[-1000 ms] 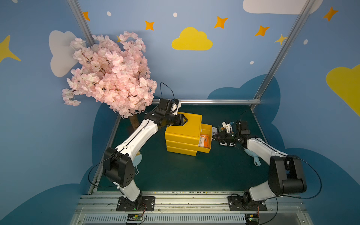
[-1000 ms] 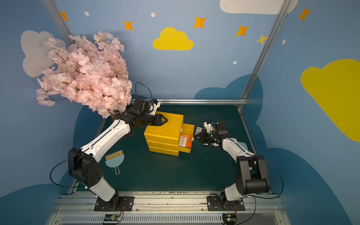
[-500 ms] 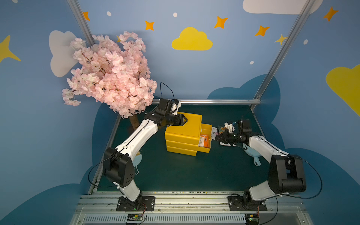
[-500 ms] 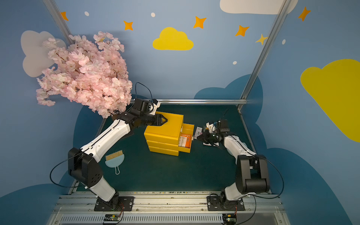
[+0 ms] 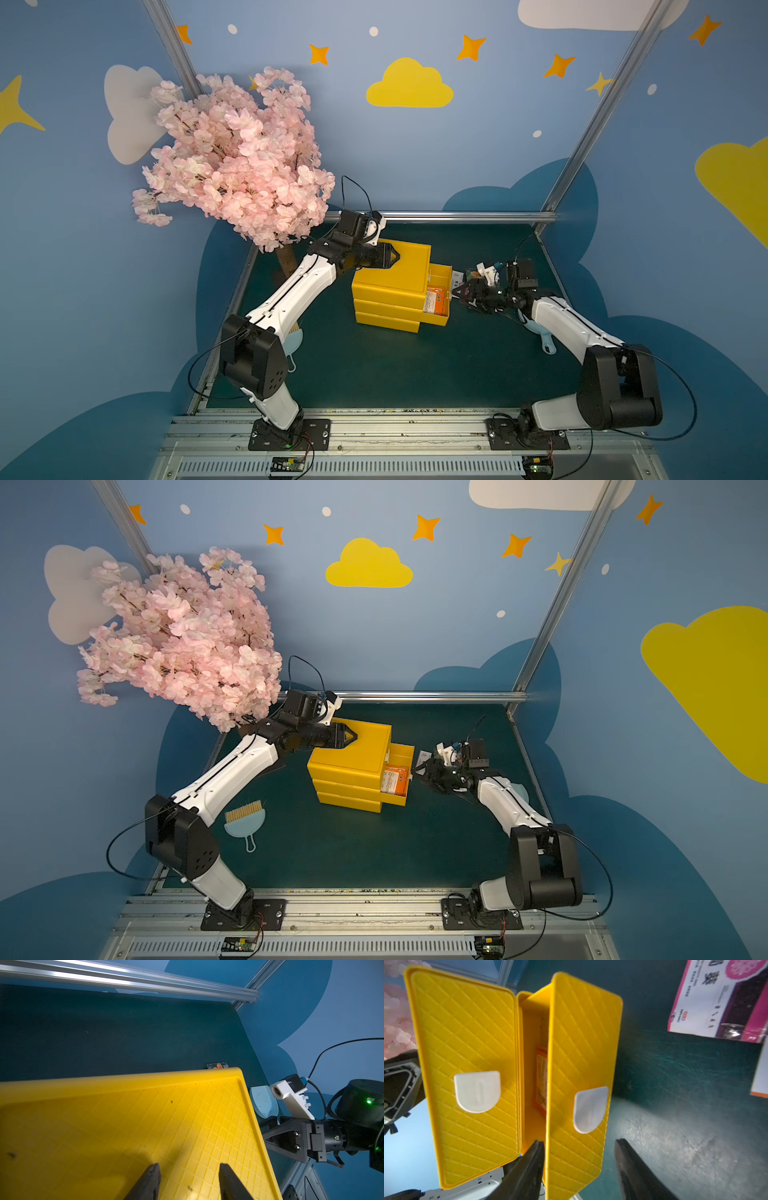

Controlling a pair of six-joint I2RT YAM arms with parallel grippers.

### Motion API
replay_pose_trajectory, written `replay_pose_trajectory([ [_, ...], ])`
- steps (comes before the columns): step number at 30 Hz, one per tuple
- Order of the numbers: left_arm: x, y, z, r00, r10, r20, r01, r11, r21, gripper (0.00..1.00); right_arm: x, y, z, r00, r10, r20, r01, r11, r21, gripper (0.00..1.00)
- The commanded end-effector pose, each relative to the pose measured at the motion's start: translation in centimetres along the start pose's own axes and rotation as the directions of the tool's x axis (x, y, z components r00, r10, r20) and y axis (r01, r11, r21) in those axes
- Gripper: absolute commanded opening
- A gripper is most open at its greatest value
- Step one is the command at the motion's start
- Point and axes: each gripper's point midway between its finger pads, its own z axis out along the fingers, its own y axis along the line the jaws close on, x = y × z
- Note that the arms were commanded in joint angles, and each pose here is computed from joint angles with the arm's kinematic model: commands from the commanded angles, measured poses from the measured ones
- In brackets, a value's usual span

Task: Take the seed bags out of the drawer
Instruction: Open the drawer in the storage box.

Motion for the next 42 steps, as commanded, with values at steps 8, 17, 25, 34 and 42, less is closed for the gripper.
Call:
replay_pose_trajectory([
  [8, 9.4, 5.2, 2.8, 0.933, -0.181, -0.311, 0.131, 0.976, -0.175, 0.52, 0.3, 1.1, -0.1, 0.993, -0.117, -0.031, 0.121, 0.973, 0.195, 0.57],
  [17, 9.3, 5.1, 2.9, 0.935, -0.177, -0.307, 0.13, 0.977, -0.167, 0.52, -0.7, 1.5, 0.6, 0.98, -0.188, -0.068, 0.2, 0.915, 0.35, 0.48],
  [25, 9.4, 5.0, 3.1, 0.936, -0.174, -0.307, 0.13, 0.979, -0.157, 0.52, -1.7, 1.1, 1.3, 0.963, -0.237, -0.13, 0.27, 0.829, 0.489, 0.35],
  [34, 9.4, 5.0, 3.4, 0.935, -0.175, -0.31, 0.135, 0.98, -0.146, 0.52, -2.7, 0.9, 1.9, 0.954, -0.251, -0.164, 0.299, 0.779, 0.551, 0.14],
  [42, 9.1, 5.0, 3.2, 0.936, -0.174, -0.305, 0.135, 0.98, -0.145, 0.52, -3.1, 0.7, 2.0, 0.955, -0.251, -0.161, 0.298, 0.769, 0.566, 0.0],
])
